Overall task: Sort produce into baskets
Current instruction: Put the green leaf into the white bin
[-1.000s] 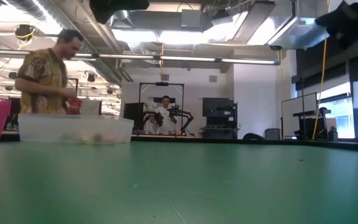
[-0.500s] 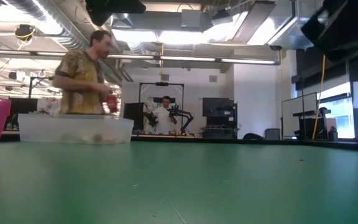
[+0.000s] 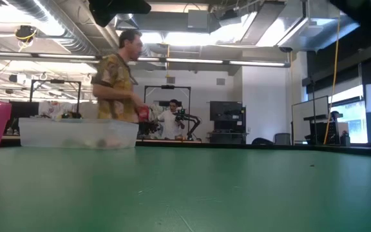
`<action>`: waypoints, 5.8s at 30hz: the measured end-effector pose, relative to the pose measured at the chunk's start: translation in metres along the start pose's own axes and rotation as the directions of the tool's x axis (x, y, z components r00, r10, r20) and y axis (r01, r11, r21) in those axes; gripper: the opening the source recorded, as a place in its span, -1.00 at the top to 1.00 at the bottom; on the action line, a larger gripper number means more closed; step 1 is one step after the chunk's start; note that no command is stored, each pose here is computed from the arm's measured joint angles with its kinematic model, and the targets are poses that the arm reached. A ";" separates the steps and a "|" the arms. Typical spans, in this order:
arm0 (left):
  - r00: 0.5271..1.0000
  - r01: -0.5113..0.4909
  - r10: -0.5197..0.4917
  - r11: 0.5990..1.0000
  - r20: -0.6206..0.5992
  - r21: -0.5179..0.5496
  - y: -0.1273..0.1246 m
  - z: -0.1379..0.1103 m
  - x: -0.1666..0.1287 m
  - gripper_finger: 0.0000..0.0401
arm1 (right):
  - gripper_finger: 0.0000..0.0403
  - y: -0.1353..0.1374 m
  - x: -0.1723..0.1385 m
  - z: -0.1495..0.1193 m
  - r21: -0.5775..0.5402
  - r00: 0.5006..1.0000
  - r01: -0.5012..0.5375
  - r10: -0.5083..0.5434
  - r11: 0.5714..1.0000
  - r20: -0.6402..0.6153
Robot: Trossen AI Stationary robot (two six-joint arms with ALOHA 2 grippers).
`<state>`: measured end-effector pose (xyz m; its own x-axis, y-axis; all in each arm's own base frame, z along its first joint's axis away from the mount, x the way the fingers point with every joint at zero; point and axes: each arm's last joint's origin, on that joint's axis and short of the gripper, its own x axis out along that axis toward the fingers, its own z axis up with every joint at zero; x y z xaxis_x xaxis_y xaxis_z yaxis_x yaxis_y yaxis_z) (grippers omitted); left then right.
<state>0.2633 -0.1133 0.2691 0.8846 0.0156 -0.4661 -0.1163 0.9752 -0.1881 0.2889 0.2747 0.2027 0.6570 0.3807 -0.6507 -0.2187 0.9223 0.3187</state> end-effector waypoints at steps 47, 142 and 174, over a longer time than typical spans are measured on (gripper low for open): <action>1.000 -0.002 0.002 0.999 0.000 0.046 0.000 0.000 0.000 -0.22 | 1.00 -0.027 0.084 -0.031 0.152 0.983 -0.161 0.171 0.975 -0.059; 0.944 -0.201 0.239 0.963 -0.226 0.179 0.022 -0.093 0.082 -0.22 | 0.97 -0.114 -0.325 0.012 0.247 0.840 0.407 -0.467 0.879 0.276; 0.941 -0.160 0.189 0.979 -0.279 0.123 0.012 -0.134 0.112 0.23 | 0.97 -0.114 -0.306 0.008 0.257 0.849 0.423 -0.480 0.869 0.221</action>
<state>0.3006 -0.1296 0.0987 0.6848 0.1374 -0.7157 -0.2003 0.9797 -0.0035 0.1186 0.0525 0.3702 0.8225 -0.1339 -0.5527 0.2739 0.9450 0.1787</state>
